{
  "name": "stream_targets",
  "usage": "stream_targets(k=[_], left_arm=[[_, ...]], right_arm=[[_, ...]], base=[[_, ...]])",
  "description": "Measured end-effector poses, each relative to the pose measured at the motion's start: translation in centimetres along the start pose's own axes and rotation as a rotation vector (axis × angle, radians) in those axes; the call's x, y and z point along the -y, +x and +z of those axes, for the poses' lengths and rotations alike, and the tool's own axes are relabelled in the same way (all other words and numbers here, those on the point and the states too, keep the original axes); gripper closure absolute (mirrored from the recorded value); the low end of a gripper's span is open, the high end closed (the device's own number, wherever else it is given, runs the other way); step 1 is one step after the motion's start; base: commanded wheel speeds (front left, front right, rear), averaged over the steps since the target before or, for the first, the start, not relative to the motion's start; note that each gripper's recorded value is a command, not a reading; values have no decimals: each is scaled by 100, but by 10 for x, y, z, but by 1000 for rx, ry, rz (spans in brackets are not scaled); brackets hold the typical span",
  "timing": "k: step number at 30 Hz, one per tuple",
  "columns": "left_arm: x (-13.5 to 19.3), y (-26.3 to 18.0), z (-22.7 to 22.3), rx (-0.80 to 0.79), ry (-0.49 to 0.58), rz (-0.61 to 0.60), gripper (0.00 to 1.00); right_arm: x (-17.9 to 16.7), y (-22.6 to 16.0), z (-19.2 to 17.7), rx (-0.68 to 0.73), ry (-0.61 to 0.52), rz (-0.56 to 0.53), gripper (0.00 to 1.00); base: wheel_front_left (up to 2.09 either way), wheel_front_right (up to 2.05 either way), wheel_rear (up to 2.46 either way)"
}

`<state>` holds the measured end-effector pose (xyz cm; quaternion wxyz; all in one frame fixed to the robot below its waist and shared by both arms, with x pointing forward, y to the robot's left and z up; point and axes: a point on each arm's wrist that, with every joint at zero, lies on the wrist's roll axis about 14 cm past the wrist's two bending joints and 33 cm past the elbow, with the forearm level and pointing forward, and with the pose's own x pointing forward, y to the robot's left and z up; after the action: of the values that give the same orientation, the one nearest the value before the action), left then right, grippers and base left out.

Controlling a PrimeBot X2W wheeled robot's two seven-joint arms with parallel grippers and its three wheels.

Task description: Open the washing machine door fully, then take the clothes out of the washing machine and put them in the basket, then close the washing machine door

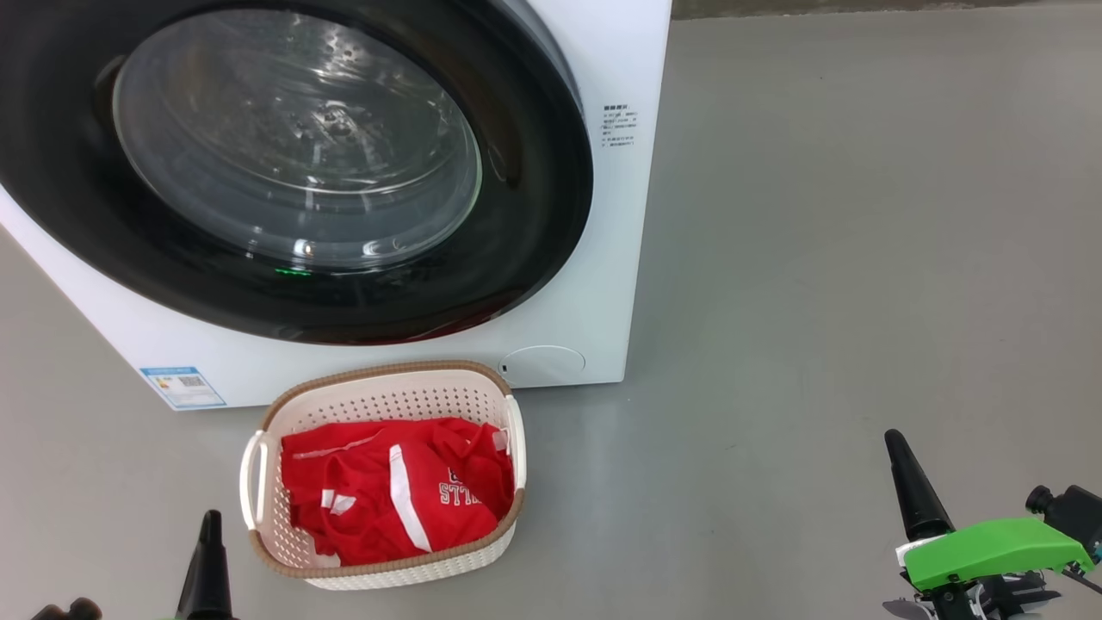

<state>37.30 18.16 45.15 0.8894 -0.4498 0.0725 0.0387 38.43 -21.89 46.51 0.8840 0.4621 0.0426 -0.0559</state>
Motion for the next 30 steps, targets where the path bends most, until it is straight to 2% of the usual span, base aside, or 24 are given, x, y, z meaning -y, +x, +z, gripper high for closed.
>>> stream_targets(k=[30], left_arm=[[9, -1, 10, 2, -340, -31, 100]], right_arm=[[-16, 0, 4, 2, 317, 39, 100]], base=[[0, 0, 0]])
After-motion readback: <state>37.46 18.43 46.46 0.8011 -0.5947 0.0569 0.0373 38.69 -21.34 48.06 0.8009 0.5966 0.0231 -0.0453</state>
